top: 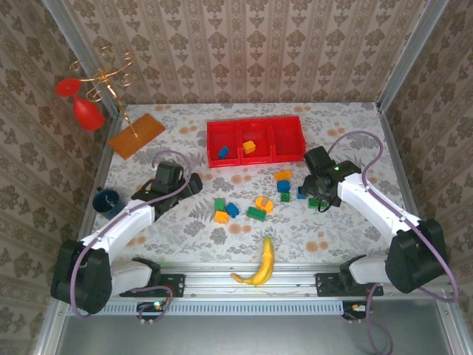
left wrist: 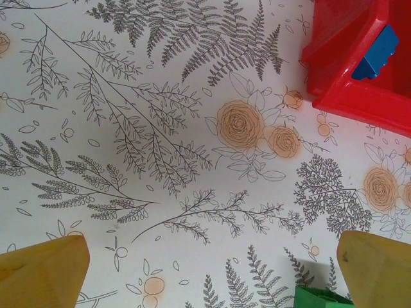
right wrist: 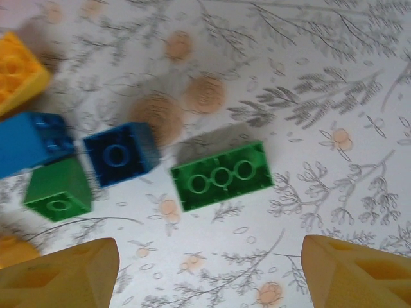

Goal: Sort the legos into containers by color
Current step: Pick up the lego from the middle-right of the table.

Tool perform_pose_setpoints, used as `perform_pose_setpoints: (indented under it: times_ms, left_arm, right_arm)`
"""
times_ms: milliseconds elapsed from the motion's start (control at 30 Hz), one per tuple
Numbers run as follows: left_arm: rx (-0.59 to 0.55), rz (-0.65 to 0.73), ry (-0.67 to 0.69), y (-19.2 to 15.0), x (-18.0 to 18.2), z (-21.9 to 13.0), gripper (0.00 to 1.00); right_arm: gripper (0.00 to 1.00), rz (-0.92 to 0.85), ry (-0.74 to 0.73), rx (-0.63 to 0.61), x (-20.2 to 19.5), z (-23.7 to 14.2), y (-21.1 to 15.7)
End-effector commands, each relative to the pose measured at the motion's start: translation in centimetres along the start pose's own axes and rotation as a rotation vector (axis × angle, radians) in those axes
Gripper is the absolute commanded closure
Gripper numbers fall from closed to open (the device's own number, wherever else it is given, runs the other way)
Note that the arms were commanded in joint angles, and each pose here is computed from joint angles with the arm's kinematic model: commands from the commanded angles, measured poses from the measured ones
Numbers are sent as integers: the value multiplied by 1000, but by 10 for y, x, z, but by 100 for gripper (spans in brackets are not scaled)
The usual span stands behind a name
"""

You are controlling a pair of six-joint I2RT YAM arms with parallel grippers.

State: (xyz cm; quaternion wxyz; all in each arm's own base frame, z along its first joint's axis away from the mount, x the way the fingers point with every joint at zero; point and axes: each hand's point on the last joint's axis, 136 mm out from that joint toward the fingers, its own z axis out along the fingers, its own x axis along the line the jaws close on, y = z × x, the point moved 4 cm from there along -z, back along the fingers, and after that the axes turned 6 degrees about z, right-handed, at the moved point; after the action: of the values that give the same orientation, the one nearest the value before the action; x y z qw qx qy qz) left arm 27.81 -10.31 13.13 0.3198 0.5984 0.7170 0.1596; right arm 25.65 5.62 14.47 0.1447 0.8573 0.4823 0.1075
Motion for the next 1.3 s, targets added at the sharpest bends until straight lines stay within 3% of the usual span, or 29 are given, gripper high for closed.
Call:
perform_pose_setpoints:
  times_ms: [0, 533, 1033, 1267]
  left_arm:
    - [-21, 2, -21, 9, -8, -4, 0]
    - [11, 11, -11, 1, -5, 1, 0]
    - [19, 20, 1, -1, -3, 1, 0]
    - [17, 17, -4, -1, -3, 0, 0]
  right_arm:
    - [24, 71, -17, 24, -11, 10, -3]
    - [2, 237, -54, 62, -22, 58, 8]
    - [2, 225, -93, 137, -27, 78, -9]
    - [10, 228, -84, 129, -34, 71, -15]
